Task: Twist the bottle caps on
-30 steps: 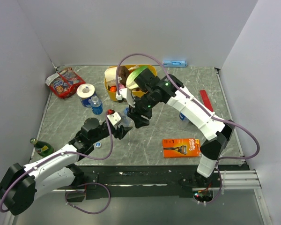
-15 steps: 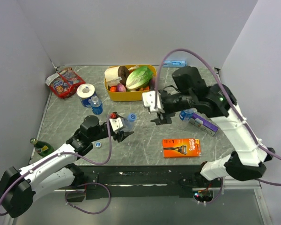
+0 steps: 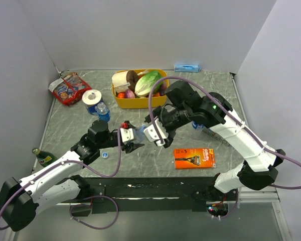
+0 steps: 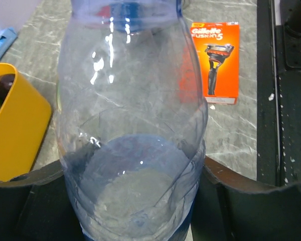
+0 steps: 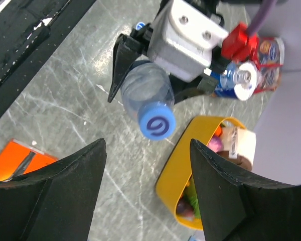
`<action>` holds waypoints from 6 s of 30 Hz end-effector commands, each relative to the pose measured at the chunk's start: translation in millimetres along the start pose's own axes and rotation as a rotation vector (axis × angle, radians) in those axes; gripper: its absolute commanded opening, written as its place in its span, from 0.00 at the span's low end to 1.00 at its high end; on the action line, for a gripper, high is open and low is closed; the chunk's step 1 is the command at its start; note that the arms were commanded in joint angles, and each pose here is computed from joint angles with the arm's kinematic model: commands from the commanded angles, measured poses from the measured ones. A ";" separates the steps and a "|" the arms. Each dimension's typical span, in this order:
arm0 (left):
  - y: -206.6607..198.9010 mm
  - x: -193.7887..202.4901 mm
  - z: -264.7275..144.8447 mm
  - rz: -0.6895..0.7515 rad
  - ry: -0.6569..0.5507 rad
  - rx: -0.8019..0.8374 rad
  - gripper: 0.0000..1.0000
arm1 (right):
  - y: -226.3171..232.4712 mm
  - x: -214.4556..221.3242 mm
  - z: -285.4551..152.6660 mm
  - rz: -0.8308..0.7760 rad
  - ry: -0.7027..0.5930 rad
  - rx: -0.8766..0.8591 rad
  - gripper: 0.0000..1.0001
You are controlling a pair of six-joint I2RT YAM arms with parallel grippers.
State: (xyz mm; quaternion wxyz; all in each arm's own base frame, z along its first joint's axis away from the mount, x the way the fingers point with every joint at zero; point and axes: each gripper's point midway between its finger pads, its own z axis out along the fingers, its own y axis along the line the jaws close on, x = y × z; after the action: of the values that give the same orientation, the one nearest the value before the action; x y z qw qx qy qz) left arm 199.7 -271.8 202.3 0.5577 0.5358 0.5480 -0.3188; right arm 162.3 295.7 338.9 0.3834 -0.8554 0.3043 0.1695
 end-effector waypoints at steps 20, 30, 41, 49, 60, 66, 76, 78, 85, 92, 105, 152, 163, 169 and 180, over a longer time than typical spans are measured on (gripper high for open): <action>0.5 -23.9 5.2 0.100 -0.039 0.042 0.01 | 14.5 -1.4 14.5 -0.102 -0.015 -0.187 0.59; 6.3 -23.4 4.5 0.099 -0.042 0.005 0.01 | 22.0 9.0 20.5 -0.045 0.020 -0.239 0.45; 34.1 -23.8 3.1 0.049 -0.061 -0.170 0.01 | 14.4 35.4 35.9 0.440 0.080 -0.258 0.25; 81.8 -4.2 -0.5 -0.067 0.011 -0.444 0.01 | -0.6 39.1 61.8 1.036 0.059 -0.278 0.17; 79.0 23.2 2.4 -0.101 0.088 -0.446 0.01 | -44.4 50.3 40.6 1.341 0.001 -0.103 0.41; 39.2 21.2 8.3 -0.091 0.075 -0.230 0.01 | -75.4 50.8 -13.8 1.188 -0.187 0.060 0.56; 13.5 -13.3 3.2 0.024 -0.021 -0.065 0.01 | -33.8 15.4 -29.9 0.654 -0.177 0.079 0.75; 13.7 -17.0 4.4 0.030 -0.020 -0.052 0.01 | -32.5 10.1 -24.0 0.638 -0.180 0.064 0.81; 10.2 -32.1 5.0 0.045 -0.041 -0.007 0.01 | -26.2 1.8 -1.5 0.468 -0.134 0.050 0.82; 10.8 -41.3 2.5 0.054 -0.057 -0.007 0.01 | -27.9 -4.6 8.3 0.498 -0.158 0.024 0.77; 14.3 -46.8 1.2 0.041 -0.077 -0.035 0.01 | -31.5 5.6 23.1 0.569 -0.144 0.030 0.53; 27.0 25.9 -27.5 -0.202 0.294 -0.230 0.96 | 32.3 236.4 7.4 1.025 0.561 0.077 0.03; 39.7 19.6 -28.7 -0.215 0.280 -0.257 0.96 | 37.2 257.7 16.9 1.059 0.603 0.078 0.07; 39.5 19.6 -28.6 -0.222 0.278 -0.256 0.96 | 38.9 266.7 24.5 1.119 0.609 0.090 0.23; 41.7 20.6 -25.1 -0.230 0.271 -0.253 0.96 | 35.1 274.2 23.5 1.145 0.619 0.117 0.54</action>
State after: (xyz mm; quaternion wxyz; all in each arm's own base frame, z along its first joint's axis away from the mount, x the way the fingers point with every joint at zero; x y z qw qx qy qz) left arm 232.5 -225.8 176.5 0.4815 0.4324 0.7299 -0.2201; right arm 338.4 191.3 162.7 0.1717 -0.5585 0.8075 0.0809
